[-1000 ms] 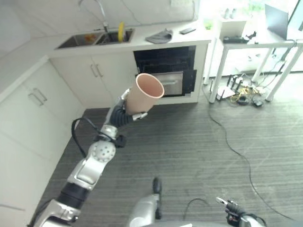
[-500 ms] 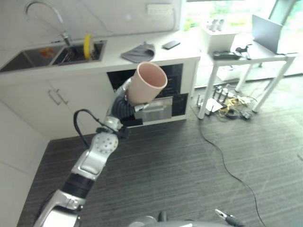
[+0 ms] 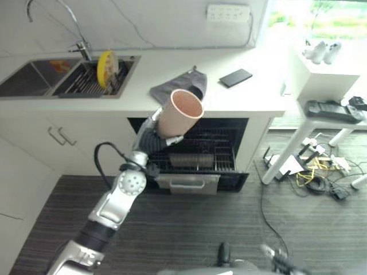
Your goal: Place the dishes in the dishwasher.
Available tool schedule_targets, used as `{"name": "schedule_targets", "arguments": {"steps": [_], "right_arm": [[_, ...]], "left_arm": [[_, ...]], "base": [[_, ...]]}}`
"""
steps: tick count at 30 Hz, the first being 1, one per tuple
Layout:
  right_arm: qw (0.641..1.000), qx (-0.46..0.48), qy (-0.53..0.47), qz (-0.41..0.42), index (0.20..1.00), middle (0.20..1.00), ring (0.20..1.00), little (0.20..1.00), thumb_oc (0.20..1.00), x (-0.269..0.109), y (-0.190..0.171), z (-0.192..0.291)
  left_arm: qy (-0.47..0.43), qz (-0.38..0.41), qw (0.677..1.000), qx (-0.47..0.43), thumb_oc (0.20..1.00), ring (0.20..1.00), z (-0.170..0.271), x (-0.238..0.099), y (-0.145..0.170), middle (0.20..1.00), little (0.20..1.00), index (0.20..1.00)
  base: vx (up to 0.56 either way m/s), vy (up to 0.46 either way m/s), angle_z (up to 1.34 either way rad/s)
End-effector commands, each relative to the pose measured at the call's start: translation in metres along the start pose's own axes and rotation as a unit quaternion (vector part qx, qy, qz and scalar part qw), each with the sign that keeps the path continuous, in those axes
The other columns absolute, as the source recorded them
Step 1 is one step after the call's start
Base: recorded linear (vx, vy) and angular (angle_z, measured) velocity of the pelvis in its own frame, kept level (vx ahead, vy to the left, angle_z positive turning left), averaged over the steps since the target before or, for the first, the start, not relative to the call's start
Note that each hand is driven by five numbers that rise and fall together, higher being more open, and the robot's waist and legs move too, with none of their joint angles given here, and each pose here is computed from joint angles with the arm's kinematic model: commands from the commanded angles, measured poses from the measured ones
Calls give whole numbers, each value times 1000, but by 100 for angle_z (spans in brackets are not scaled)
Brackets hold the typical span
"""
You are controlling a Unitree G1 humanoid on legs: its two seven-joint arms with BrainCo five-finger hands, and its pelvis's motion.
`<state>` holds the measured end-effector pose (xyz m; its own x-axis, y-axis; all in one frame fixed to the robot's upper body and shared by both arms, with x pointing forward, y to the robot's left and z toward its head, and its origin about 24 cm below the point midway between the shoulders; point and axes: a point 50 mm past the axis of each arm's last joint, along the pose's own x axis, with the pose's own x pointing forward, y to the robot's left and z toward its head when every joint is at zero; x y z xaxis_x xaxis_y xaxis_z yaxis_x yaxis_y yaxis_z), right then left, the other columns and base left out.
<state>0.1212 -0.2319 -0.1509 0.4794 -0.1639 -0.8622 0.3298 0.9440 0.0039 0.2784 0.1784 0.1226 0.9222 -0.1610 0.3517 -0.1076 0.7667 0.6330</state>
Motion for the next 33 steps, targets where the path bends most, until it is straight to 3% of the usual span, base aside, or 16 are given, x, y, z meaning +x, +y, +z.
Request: {"name": "schedule_targets", "arguments": {"steps": [1,6,12,19,27,33], "right_arm": [[999,9,38,-6,1000,1000,1000,1000,1000,-5,-10,-21],[999,11,38,-31,1000,1000,1000,1000,1000,-5,-21,-19],[996,34,46,-68,1000,1000,1000,1000,1000,-9,-41,-22],[997,50,52,-34,1000,1000,1000,1000,1000,-7,-5,-37],[996,48,55,-40,1000,1000,1000,1000,1000,-7,-8,-35],[991,108,46,-69,1000,1000,1000,1000,1000,-7,-11,-34]], "left_arm": [[-66,60,996,13,200,200,19,14,23,200,200,200],[-72,61,995,7,200,200,21,15,22,200,200,200],[-83,61,995,1,200,200,29,19,20,200,200,200],[-95,51,994,29,200,200,30,26,29,200,200,200],[-93,53,994,30,200,200,31,26,29,200,200,200],[-87,49,995,14,200,200,29,24,26,200,200,200]], "base": [[77,-69,-19],[41,77,-6],[82,433,-3],[-7,151,17],[-17,-35,2],[3,-31,-1]]}}
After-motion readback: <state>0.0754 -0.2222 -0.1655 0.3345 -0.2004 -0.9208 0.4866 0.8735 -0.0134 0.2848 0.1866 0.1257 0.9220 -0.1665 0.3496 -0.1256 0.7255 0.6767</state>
